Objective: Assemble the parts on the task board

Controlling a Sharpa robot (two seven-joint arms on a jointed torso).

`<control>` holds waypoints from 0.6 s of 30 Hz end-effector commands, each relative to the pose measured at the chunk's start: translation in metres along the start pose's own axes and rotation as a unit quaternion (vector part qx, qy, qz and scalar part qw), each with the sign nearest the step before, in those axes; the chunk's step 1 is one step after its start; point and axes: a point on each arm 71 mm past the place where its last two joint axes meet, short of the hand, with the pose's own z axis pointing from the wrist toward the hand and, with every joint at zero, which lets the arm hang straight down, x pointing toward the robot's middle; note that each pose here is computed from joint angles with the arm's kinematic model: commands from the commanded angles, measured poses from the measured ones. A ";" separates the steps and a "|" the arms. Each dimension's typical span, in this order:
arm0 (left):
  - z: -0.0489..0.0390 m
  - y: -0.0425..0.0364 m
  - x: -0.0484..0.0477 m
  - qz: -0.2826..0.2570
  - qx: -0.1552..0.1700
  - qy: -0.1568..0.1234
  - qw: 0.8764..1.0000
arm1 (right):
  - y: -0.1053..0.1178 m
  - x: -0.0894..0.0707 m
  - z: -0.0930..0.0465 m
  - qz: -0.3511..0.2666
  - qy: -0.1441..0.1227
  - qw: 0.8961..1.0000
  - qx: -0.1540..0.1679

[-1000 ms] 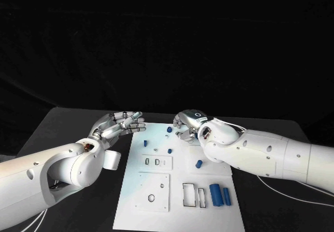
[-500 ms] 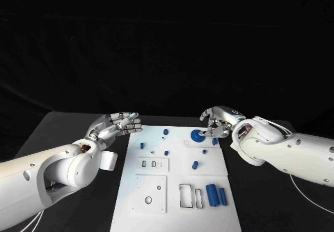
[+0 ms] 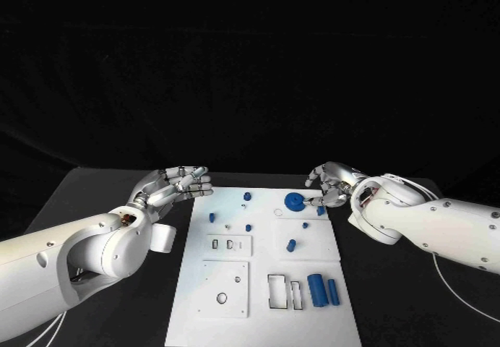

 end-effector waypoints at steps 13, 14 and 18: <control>0.0009 -0.0012 0.0034 0.000 0.006 0.014 1.000 | 0.004 0.014 0.010 -0.001 0.032 0.999 0.006; 0.0009 -0.0012 0.0035 0.000 0.006 0.015 1.000 | 0.004 0.014 0.010 -0.002 0.032 0.999 0.005; 0.0010 -0.0011 0.0041 0.001 0.006 0.016 1.000 | 0.006 0.015 0.014 -0.005 0.029 1.000 0.005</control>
